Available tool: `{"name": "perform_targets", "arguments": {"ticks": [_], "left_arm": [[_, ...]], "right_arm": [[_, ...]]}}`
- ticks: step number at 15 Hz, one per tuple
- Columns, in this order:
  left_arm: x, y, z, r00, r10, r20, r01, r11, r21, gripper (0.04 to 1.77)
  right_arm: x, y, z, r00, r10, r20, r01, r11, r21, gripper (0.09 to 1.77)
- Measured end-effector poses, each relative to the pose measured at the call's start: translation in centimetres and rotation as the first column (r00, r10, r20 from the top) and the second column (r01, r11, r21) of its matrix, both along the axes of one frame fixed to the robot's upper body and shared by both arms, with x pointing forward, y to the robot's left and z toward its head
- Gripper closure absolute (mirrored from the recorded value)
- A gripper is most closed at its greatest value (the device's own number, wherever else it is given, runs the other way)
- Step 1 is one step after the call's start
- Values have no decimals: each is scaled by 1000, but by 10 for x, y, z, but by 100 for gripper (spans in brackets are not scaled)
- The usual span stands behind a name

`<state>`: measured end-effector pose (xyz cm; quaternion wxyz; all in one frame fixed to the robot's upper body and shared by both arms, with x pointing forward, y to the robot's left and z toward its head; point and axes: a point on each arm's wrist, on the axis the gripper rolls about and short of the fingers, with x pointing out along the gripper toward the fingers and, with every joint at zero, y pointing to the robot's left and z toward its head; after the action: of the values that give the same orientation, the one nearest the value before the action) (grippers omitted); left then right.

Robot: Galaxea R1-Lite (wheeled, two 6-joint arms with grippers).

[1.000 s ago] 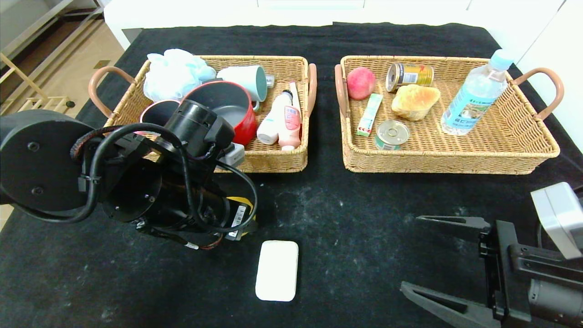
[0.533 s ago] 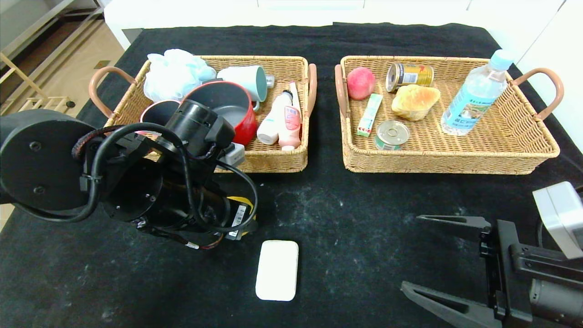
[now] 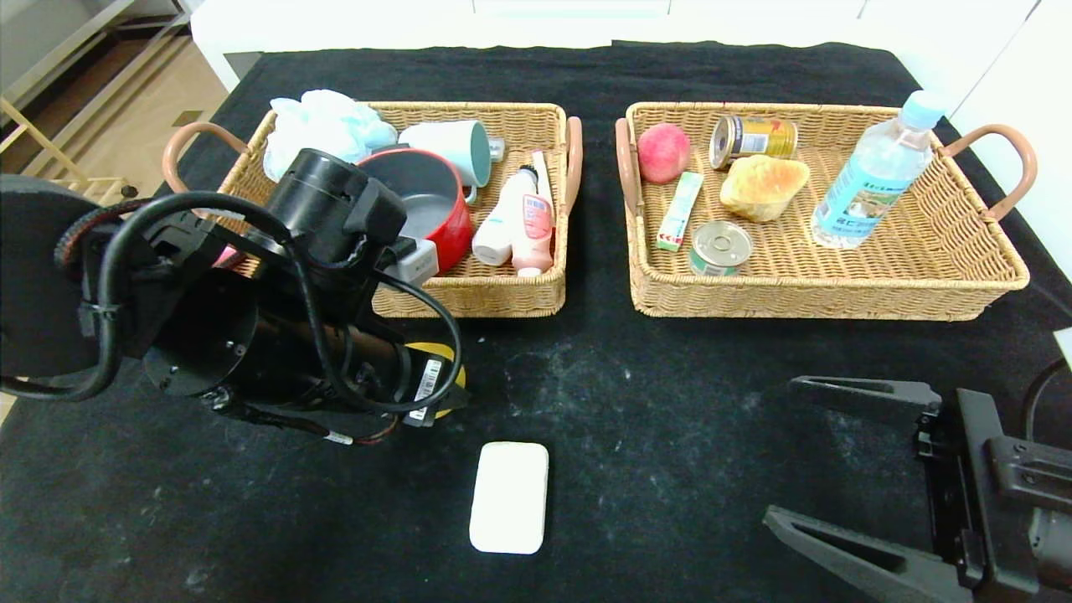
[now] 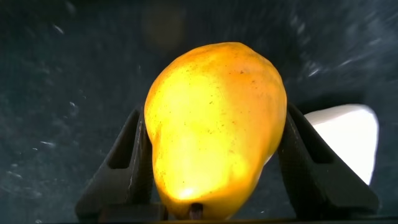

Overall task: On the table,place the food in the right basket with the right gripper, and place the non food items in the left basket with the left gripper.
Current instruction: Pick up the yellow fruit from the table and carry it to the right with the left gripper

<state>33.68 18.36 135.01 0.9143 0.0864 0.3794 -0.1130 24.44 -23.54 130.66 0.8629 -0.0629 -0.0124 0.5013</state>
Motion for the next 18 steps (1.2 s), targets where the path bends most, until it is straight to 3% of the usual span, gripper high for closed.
{"name": "perform_targets", "arguments": {"ticks": [3,6,11,16,18], "left_arm": [[-5,-7,13,997,-33,75,37,998,-56,64],[-14,-26,22,985,-118,123,131,985,-109,64],[-25,-72,30,953,-262,152,283,949,-137,65],[-15,-121,37,927,-319,199,352,923,-159,65],[-7,-141,31,921,-338,193,369,917,-155,65]], "right_arm": [[0,-3,7,1000,-17,23,17,1000,16,15],[1,-10,17,997,-54,53,52,998,41,15],[-1,-22,31,989,-114,96,108,992,67,15],[-16,-34,46,982,-147,123,137,987,81,15],[-24,-39,53,981,-154,121,144,986,87,15]]}}
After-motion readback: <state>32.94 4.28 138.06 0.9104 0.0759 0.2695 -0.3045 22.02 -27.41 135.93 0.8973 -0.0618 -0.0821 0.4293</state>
